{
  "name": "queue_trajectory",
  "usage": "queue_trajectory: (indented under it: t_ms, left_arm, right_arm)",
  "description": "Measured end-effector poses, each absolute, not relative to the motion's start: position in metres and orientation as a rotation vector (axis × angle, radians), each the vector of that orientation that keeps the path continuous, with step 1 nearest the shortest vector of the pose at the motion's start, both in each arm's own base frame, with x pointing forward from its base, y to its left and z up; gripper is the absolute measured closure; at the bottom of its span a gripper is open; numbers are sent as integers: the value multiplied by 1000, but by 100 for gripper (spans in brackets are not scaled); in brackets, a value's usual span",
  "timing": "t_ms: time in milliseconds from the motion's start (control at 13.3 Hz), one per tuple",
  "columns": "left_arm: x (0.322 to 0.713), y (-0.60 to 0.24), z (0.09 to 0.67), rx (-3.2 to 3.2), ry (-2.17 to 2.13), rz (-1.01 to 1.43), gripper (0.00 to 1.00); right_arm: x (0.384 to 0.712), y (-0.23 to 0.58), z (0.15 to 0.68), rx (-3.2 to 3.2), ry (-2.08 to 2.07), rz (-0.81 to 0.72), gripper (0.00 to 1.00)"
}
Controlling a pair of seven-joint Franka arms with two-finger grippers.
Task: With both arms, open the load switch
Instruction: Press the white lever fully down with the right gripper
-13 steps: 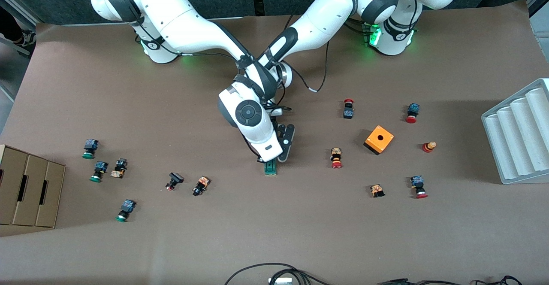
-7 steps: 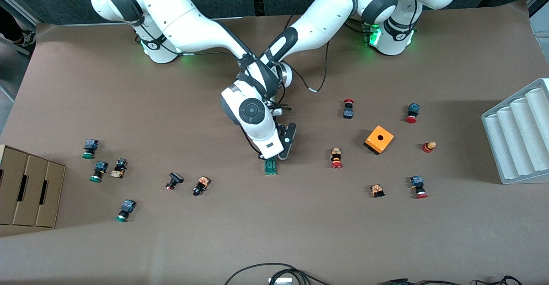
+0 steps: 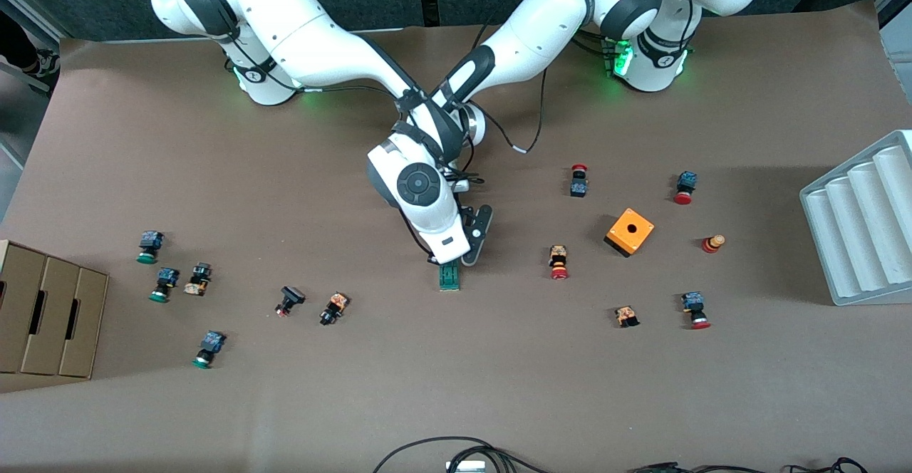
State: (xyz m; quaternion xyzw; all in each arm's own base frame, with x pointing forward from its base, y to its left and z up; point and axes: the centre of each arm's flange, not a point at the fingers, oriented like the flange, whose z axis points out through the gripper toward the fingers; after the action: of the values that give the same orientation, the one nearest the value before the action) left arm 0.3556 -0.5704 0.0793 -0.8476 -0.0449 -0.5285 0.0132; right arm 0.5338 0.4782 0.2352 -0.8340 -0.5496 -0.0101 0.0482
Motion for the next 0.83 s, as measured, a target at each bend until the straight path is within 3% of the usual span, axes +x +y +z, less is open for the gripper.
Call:
queue_trajectory:
  t_ms: [830]
  left_arm:
    - [356, -570, 79, -2641, -140, -1647, 46]
  right_arm:
    - [530, 479, 226, -2551, -1665, -33, 52]
